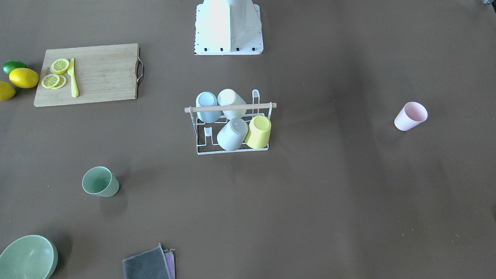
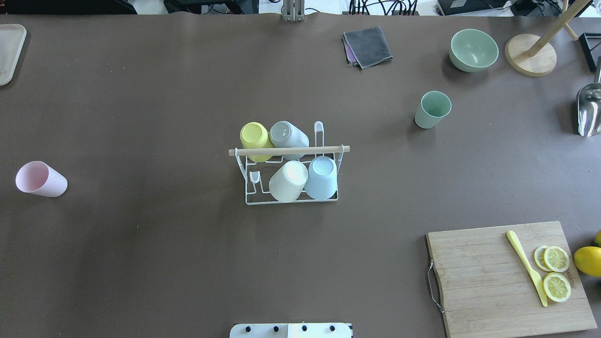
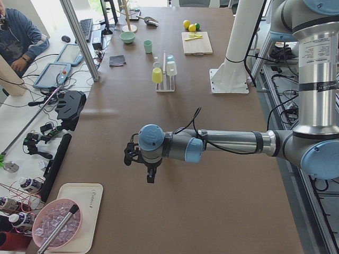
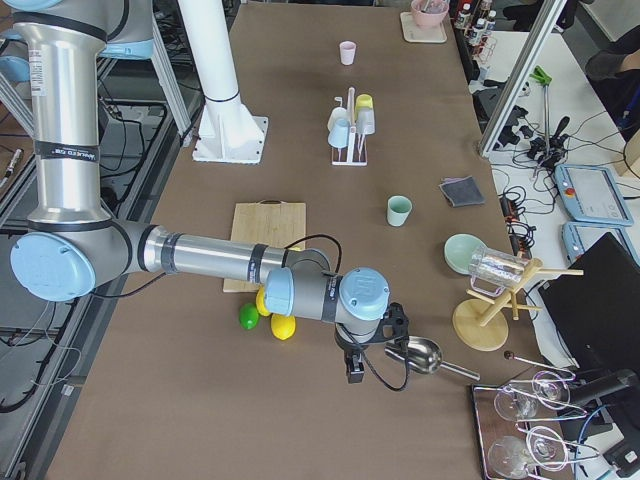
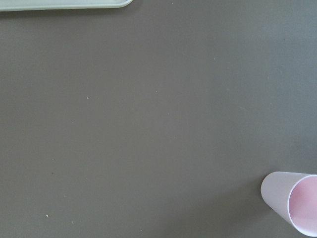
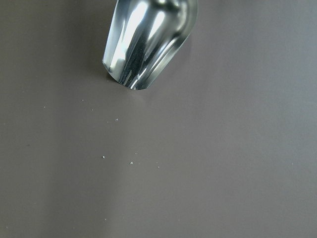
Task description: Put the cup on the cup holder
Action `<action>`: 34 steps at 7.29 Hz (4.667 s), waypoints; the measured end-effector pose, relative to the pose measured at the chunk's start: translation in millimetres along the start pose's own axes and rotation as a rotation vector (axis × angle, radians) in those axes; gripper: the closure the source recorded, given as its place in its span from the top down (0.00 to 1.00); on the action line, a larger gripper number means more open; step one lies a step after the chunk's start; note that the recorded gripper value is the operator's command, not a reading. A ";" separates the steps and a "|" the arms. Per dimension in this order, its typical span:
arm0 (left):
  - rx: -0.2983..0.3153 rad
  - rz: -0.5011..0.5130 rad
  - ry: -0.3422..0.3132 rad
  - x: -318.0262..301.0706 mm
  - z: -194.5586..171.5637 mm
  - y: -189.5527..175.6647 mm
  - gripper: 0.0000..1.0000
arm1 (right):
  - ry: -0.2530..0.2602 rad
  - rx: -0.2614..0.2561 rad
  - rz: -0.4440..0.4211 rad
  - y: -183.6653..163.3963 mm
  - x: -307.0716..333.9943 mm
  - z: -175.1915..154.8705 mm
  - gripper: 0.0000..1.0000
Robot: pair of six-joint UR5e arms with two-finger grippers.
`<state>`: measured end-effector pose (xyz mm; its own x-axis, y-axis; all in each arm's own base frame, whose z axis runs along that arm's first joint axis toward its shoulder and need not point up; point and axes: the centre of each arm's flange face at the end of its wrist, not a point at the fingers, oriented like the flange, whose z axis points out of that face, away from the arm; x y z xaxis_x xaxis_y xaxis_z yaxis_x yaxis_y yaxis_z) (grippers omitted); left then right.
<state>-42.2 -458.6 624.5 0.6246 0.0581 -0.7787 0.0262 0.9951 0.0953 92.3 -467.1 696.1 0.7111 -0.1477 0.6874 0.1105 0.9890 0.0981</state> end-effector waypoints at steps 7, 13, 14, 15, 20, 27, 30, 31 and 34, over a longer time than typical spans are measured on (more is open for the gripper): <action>-0.155 -0.020 -0.110 82.2 2.3 -67.8 0.99 | 0.009 0.053 -0.046 -43.9 -44.3 -31.9 1.00; -0.408 -0.119 -0.149 195.1 9.0 -114.8 0.99 | -0.003 0.070 -0.036 -112.9 -135.3 -38.8 1.00; -0.463 -0.158 -0.164 204.5 11.8 -114.2 0.99 | -0.004 0.071 -0.040 -118.7 -145.4 -38.6 1.00; -0.517 -0.188 -0.180 213.3 19.0 -112.2 0.99 | -0.002 0.070 -0.049 -125.4 -154.1 -37.7 1.00; -0.734 0.319 -0.252 228.2 60.2 -156.1 0.99 | 0.027 -0.014 -0.024 -178.1 -192.9 -48.1 1.00; -0.940 0.635 -0.344 252.9 148.3 -176.7 0.98 | -0.037 -0.117 -0.122 -335.2 -341.4 -19.4 1.00; -0.970 0.574 -0.255 240.1 178.9 -174.5 0.98 | -0.043 -0.109 -0.085 -327.3 -352.7 -20.1 1.00; -0.963 0.553 -0.220 238.0 186.4 -174.4 0.98 | -0.044 -0.098 -0.081 -313.6 -343.6 -23.5 1.00; -0.944 0.512 -0.139 240.9 207.2 -174.9 0.98 | -0.037 -0.118 -0.051 -273.6 -337.6 -34.4 1.00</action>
<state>265.4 -635.2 548.7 0.4753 0.5337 -0.6995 -0.8372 0.5189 -0.1730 -154.2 -688.1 412.4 0.6766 -0.1950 0.7100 0.2280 0.9724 0.0498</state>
